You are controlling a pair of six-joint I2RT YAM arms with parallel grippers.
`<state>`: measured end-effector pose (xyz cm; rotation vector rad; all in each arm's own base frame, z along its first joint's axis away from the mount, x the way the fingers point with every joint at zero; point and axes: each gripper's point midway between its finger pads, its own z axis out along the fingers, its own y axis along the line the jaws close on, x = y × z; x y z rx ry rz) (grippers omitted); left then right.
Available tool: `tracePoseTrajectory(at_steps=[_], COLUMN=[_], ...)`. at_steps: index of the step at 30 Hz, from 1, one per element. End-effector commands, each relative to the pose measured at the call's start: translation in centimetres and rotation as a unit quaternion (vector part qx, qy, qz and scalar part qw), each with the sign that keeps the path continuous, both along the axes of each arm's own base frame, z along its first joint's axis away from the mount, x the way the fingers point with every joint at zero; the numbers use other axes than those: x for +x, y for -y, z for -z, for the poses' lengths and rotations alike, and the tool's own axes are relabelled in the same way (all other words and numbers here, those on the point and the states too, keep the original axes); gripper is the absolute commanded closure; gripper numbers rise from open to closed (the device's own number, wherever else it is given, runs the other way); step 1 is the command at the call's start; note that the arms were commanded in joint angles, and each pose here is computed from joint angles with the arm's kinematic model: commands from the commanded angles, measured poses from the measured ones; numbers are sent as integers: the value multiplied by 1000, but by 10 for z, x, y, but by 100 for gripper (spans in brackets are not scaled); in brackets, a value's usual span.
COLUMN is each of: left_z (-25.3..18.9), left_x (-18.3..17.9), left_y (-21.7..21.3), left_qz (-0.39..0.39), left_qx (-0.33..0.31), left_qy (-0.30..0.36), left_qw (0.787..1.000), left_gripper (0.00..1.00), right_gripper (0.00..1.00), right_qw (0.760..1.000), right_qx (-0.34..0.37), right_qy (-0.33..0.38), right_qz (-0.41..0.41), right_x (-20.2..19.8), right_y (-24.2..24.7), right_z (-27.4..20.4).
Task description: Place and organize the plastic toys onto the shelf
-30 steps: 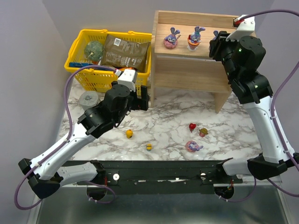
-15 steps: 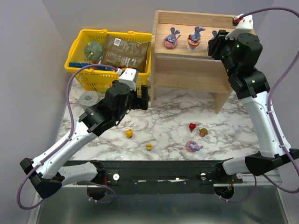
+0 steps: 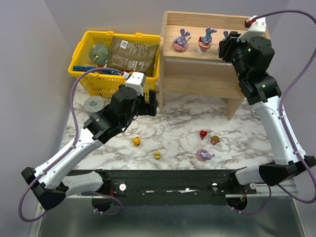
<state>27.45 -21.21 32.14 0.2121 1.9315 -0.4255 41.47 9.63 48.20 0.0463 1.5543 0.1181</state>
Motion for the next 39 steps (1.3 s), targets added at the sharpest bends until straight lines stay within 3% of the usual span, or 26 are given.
tracePoseTrajectory(at_steps=[1, 2, 5, 22, 39], left_z=[-10, -10, -9, -7, -12], left_x=[-1, -1, -2, -2, -4], left_y=[-1, -1, -1, 2, 2], left_qz=[6, 6, 7, 16, 20], left_qx=[-5, -5, -5, -9, -15], left_qy=[7, 7, 6, 0, 1], left_qw=[1000, 1000, 1000, 1000, 1000], left_gripper=[1, 1, 1, 1, 1], right_gripper=[82, 76, 70, 44, 29], right_qw=[1000, 1000, 1000, 999, 998], right_qx=[5, 7, 7, -3, 4], right_qy=[5, 10, 18, 48, 69], right_qz=[-8, -8, -10, -19, -17], right_x=[0, 0, -4, -14, -28], right_y=[-2, -2, -1, 0, 6], right_z=[2, 1, -1, -17, -40])
